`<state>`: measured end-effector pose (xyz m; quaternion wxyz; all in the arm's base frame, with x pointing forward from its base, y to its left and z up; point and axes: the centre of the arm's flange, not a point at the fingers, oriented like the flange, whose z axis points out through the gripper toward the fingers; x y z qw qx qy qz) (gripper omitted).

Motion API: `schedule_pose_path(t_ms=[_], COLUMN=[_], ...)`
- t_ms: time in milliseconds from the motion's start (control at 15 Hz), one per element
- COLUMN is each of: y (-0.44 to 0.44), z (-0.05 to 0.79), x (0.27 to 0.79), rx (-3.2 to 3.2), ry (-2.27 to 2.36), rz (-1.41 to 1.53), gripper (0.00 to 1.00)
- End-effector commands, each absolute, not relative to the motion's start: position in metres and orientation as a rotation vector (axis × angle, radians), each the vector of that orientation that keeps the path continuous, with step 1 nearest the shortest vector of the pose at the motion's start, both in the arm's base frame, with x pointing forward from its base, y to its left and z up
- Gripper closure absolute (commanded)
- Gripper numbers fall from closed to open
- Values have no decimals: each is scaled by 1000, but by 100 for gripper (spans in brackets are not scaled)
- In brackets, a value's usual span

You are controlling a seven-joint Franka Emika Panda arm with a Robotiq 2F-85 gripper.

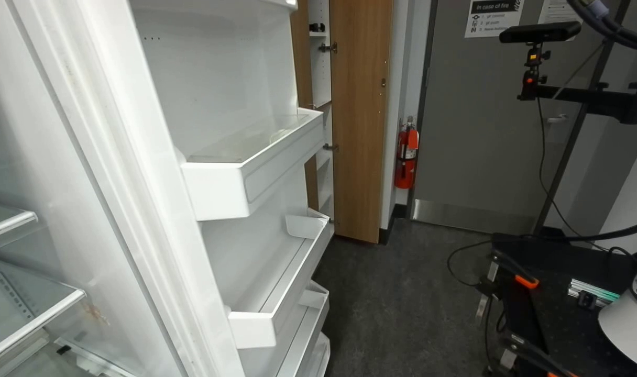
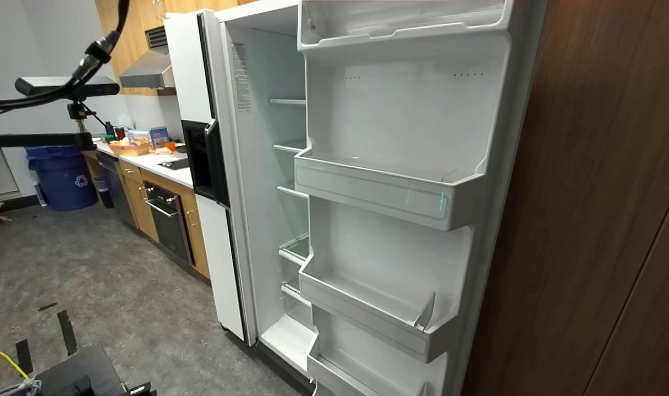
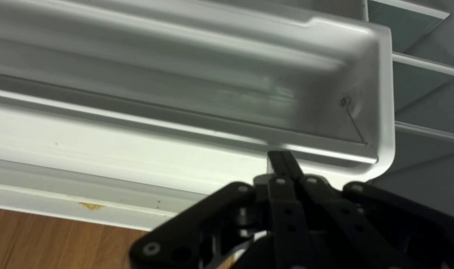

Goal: Close the lid of the first top shelf

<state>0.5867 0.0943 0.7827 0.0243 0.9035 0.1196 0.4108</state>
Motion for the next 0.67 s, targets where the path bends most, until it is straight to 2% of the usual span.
schedule_pose_path(t_ms=[0,400,600], y=[105,122,101], z=[771,767,772], x=[575,565,553], rx=[2813,2875,2903], ry=[397,476,483], rz=[1237,1148,1105], gripper=[100,100,100])
